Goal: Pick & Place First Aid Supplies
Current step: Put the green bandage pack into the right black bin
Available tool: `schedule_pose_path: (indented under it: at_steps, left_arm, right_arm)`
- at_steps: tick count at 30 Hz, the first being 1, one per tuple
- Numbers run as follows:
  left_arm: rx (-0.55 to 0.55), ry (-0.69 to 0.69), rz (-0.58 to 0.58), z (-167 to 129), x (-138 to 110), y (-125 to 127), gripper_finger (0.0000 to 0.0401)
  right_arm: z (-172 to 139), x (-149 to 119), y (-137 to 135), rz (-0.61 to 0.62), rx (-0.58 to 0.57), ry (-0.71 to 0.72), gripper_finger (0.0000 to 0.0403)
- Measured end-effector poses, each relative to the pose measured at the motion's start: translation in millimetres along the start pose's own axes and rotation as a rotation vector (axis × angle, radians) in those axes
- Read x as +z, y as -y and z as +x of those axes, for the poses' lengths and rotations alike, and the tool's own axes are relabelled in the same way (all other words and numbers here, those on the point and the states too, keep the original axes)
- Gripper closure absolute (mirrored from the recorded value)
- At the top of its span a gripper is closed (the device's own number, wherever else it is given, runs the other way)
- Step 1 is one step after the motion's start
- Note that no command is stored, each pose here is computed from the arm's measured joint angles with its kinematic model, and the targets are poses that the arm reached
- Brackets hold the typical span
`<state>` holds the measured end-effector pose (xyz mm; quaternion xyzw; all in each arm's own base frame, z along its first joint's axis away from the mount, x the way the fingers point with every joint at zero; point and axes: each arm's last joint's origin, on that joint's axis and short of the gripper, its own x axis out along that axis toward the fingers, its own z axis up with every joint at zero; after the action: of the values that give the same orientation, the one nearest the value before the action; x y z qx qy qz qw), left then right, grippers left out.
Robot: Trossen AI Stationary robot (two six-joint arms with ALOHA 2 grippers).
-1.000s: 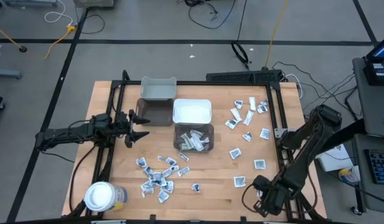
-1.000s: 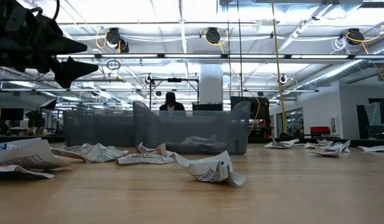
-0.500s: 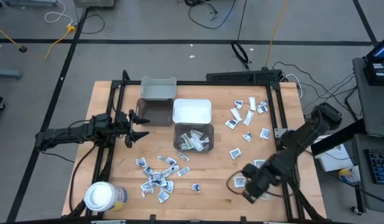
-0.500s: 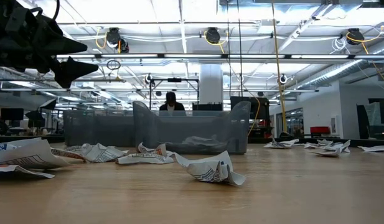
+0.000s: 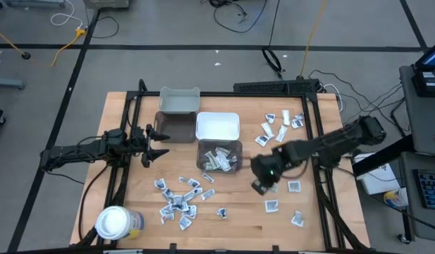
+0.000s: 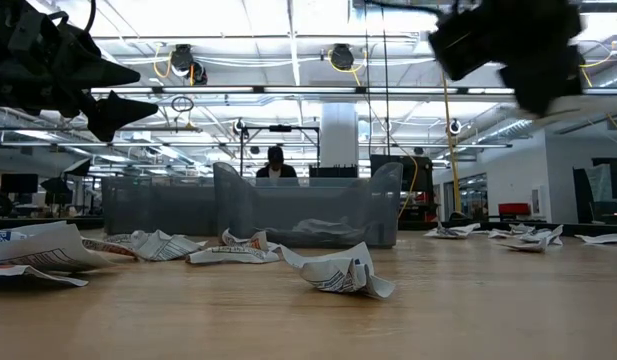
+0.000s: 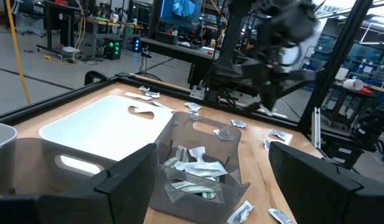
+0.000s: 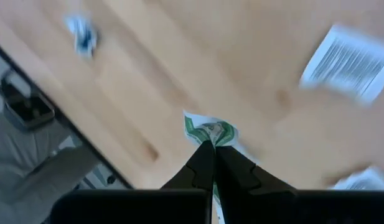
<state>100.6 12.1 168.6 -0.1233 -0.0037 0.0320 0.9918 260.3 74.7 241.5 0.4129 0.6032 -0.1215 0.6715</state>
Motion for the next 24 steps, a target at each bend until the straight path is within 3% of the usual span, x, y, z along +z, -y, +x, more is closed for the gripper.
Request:
schedule_pose_path:
  at_steps: [8,17,24]
  left_arm:
    - [0.0,0.0,0.0,0,0,0,0.0091]
    - [0.0,0.0,0.0,0,0,0,0.0091]
    - [0.0,0.0,0.0,0,0,0,0.0091]
  right_arm:
    - [-19,52,33,0.037,0.009,0.099,0.0403]
    - [-34,82,62,0.1,0.006,0.166,0.0403]
    - [-35,106,58,0.102,-0.022,0.154,0.0403]
